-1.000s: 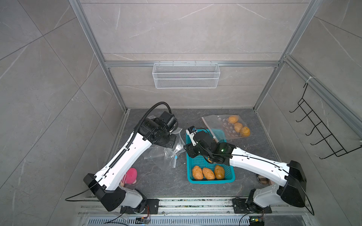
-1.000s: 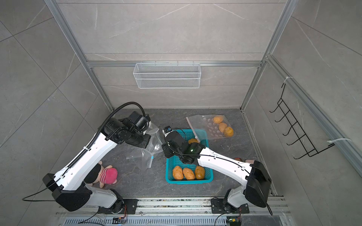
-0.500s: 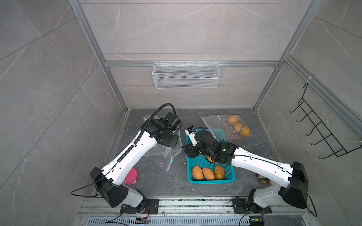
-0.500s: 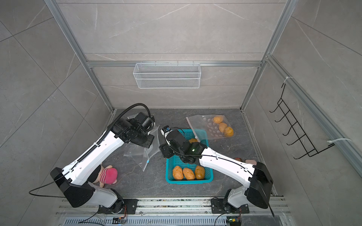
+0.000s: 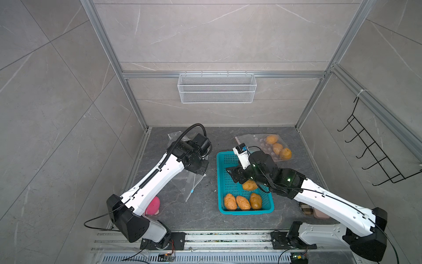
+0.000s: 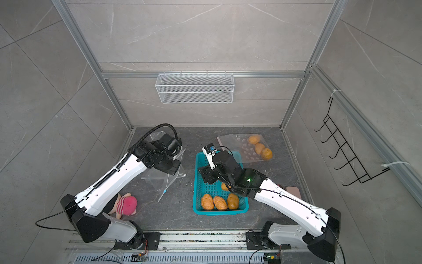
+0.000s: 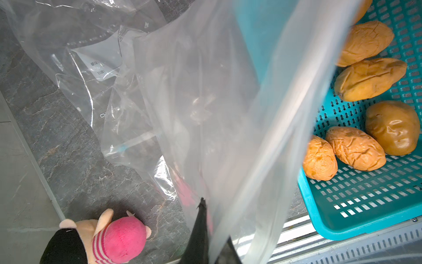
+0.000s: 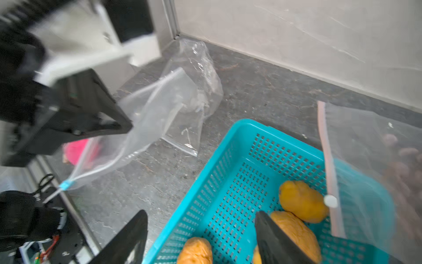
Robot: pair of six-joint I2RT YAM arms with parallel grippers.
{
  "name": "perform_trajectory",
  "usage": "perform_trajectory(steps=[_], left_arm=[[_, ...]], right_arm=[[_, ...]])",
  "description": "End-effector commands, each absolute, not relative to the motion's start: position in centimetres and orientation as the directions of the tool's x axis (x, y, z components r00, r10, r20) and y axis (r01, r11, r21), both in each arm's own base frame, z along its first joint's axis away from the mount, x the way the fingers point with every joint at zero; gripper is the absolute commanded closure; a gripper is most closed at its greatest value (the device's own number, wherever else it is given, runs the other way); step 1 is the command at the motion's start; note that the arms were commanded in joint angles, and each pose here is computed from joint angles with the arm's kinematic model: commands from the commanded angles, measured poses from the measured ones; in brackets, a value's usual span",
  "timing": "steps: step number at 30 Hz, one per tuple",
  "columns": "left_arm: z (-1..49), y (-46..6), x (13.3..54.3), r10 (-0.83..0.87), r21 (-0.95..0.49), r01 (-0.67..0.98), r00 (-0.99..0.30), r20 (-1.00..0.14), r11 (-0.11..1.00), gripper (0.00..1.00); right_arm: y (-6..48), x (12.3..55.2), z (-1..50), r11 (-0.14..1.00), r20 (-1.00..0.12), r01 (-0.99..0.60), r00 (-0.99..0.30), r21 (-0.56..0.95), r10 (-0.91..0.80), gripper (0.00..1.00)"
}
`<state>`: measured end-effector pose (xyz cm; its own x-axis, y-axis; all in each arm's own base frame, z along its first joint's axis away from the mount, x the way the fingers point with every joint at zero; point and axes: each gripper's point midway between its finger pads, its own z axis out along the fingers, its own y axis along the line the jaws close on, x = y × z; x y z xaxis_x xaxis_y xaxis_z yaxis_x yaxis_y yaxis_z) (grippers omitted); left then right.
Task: Put the potatoes into a zipper bag and zip it
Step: Open the zipper food storage bag, then pick up the potato from the basket.
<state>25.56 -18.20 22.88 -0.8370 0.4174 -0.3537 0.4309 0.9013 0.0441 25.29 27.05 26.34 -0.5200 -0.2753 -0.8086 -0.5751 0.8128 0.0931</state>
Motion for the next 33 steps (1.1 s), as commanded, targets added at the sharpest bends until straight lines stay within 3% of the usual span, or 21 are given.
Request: perform_trajectory(steps=[1, 9, 18, 27, 33], left_arm=[[23.7, -18.8, 25.2, 0.439, 0.012, 0.472, -0.809, -0.391, 0.881, 1.0], [23.7, -18.7, 25.1, 0.437, 0.014, 0.472, -0.806, -0.4, 0.882, 1.0], [23.8, -18.5, 25.1, 0.441, 0.02, 0.475, -0.8, -0.407, 0.88, 1.0], [23.5, -18.3, 25.0, 0.45, 0.029, 0.48, -0.799, -0.399, 0.877, 1.0], [23.6, -18.1, 25.0, 0.452, 0.038, 0.48, -0.794, -0.405, 0.876, 1.0]], right_arm=[[22.0, 25.5, 19.2, 0.892, -0.644, -0.452, -0.682, -0.002, -0.348, 0.27], [19.7, 25.9, 11.0, 0.904, -0.428, -0.416, -0.803, -0.094, -0.414, 0.26], [18.6, 26.3, 6.8, 0.807, -0.222, -0.538, -0.779, -0.242, -0.586, 0.24], [17.0, 27.3, 5.2, 0.8, -0.162, -0.503, -0.804, -0.326, -0.572, 0.23], [17.1, 26.4, 3.8, 0.812, -0.124, -0.509, -0.82, -0.286, -0.559, 0.25]])
